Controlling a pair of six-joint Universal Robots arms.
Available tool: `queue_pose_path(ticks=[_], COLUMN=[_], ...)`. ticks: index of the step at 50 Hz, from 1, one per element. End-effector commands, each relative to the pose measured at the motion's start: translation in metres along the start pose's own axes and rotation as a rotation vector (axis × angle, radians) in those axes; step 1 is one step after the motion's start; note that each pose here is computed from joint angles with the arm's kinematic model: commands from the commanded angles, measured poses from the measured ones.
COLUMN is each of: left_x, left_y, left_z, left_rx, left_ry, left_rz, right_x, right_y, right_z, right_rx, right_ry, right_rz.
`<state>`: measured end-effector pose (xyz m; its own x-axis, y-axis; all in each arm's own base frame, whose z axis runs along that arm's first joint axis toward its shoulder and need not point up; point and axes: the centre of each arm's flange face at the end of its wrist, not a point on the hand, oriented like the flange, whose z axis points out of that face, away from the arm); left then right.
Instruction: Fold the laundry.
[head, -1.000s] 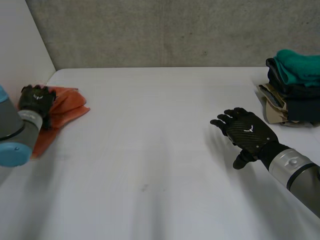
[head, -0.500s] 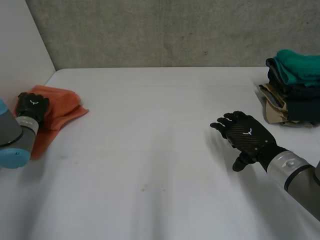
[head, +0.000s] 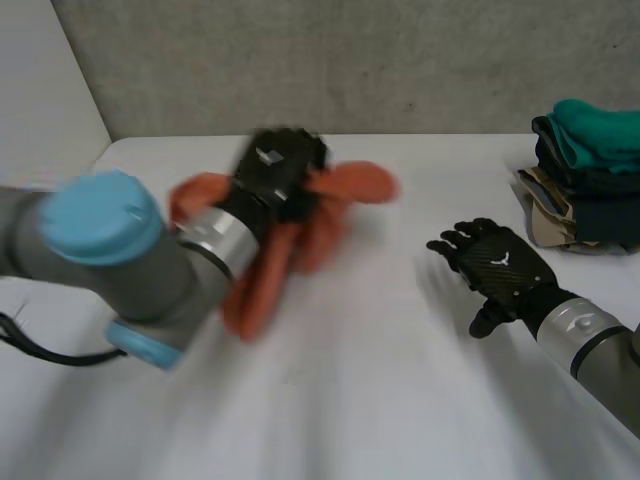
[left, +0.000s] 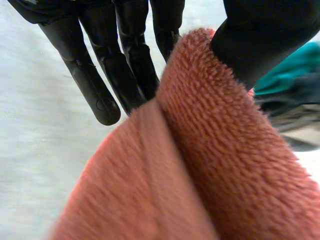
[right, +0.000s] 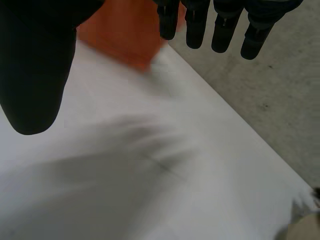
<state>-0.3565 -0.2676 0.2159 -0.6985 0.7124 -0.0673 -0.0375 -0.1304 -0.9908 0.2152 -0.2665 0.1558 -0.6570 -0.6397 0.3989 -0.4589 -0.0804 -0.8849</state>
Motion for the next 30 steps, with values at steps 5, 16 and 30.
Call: queue_pose_path(ticks=[5, 16, 30], left_x=[0.055, 0.023, 0.015], left_y=[0.067, -0.028, -0.001], left_z=[-0.017, -0.043, -0.076], left_rx=[-0.255, -0.095, -0.221], left_ry=[0.161, -0.037, -0.131], left_rz=[0.035, 0.083, 0.093], right_x=[0.032, 0.058, 0.053], right_y=[-0.008, -0.042, -0.050], right_z=[0.001, -0.009, -0.006], right_rx=[0.000, 0.037, -0.126], right_ry=[0.150, 0.183, 0.037], right_rz=[0.061, 0.100, 0.201])
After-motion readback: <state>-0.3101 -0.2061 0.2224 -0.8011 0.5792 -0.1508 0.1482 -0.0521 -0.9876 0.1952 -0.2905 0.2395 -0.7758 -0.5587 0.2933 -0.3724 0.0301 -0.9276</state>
